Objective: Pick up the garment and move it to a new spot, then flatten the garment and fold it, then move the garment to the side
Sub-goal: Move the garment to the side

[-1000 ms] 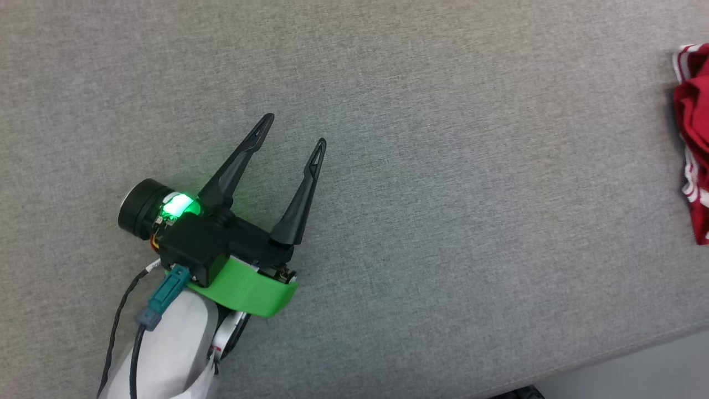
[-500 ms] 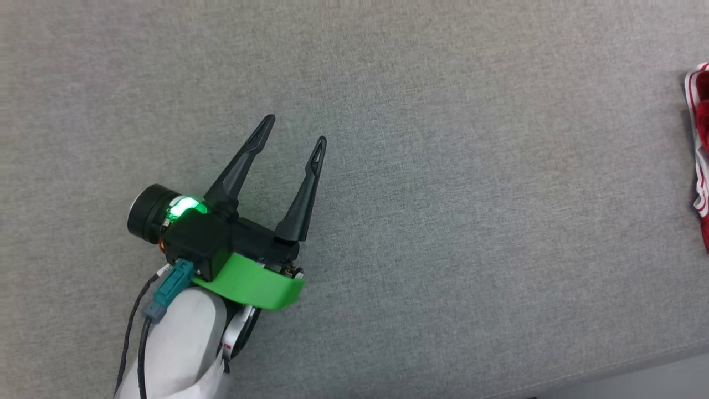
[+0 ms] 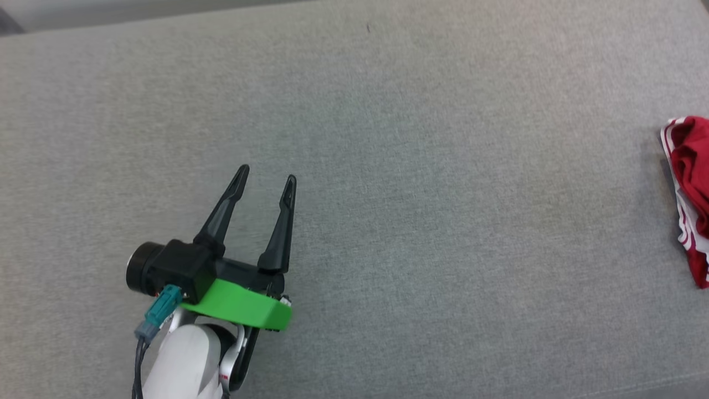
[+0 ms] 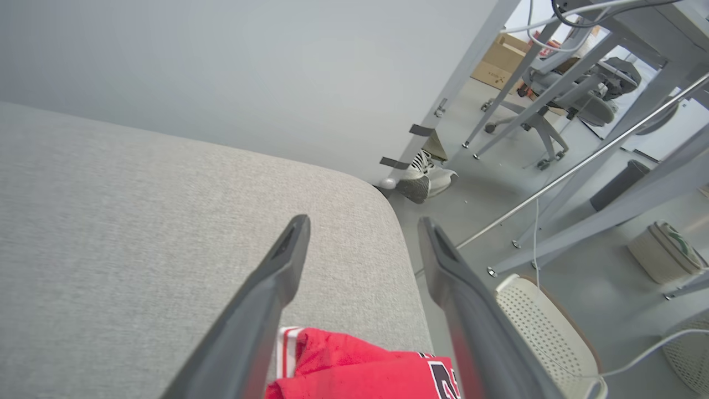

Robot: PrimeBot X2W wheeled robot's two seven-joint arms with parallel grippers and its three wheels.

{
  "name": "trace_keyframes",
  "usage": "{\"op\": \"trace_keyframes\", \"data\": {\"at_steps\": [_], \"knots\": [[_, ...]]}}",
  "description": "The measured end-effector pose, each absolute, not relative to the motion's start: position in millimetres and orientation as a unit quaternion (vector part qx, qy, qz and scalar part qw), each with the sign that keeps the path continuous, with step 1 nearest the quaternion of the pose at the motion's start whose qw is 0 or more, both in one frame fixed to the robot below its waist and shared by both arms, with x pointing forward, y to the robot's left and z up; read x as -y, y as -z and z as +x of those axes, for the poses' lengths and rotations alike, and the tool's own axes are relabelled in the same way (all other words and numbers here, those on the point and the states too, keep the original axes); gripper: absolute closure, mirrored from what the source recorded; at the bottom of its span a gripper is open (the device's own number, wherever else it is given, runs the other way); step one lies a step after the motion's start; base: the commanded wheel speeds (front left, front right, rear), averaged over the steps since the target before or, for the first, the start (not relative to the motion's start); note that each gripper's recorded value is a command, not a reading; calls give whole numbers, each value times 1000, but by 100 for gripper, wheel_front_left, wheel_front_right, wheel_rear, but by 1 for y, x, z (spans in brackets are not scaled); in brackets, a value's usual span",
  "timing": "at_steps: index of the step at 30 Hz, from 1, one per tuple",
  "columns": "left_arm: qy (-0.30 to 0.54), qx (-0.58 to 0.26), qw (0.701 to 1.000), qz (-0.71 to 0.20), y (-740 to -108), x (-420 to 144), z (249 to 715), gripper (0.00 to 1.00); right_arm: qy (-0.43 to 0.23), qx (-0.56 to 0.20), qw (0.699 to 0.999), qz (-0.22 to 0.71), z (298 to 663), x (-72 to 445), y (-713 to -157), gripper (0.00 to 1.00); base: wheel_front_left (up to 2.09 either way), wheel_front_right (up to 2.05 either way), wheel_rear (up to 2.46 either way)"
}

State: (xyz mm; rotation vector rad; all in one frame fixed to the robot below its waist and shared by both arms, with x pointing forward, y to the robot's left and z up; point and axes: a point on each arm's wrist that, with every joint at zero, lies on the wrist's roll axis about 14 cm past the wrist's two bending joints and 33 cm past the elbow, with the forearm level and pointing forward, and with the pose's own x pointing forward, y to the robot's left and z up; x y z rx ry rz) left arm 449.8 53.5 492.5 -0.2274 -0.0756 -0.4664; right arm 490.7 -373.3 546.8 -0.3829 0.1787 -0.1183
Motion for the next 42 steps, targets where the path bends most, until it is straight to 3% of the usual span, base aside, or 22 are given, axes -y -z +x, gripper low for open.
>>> {"op": "trace_keyframes", "data": {"at_steps": [6, 19, 30, 42], "knots": [[194, 49, 974, -103, -508, -78, 431, 0, 4, -8, 997, -77, 478, 304, -561, 0, 0, 0, 0], [120, 48, 987, -94, -515, -125, 384, 0, -51, 59, 996, 44, 421, 219, -554, 0, 0, 0, 0], [91, 54, 990, -95, -518, -140, 358, 0, -57, 68, 992, 94, 386, 184, -533, 0, 0, 0, 0], [91, 59, 991, -82, -521, -140, 357, 0, -47, 50, 992, 108, 376, 173, -514, 0, 0, 0, 0]]}}
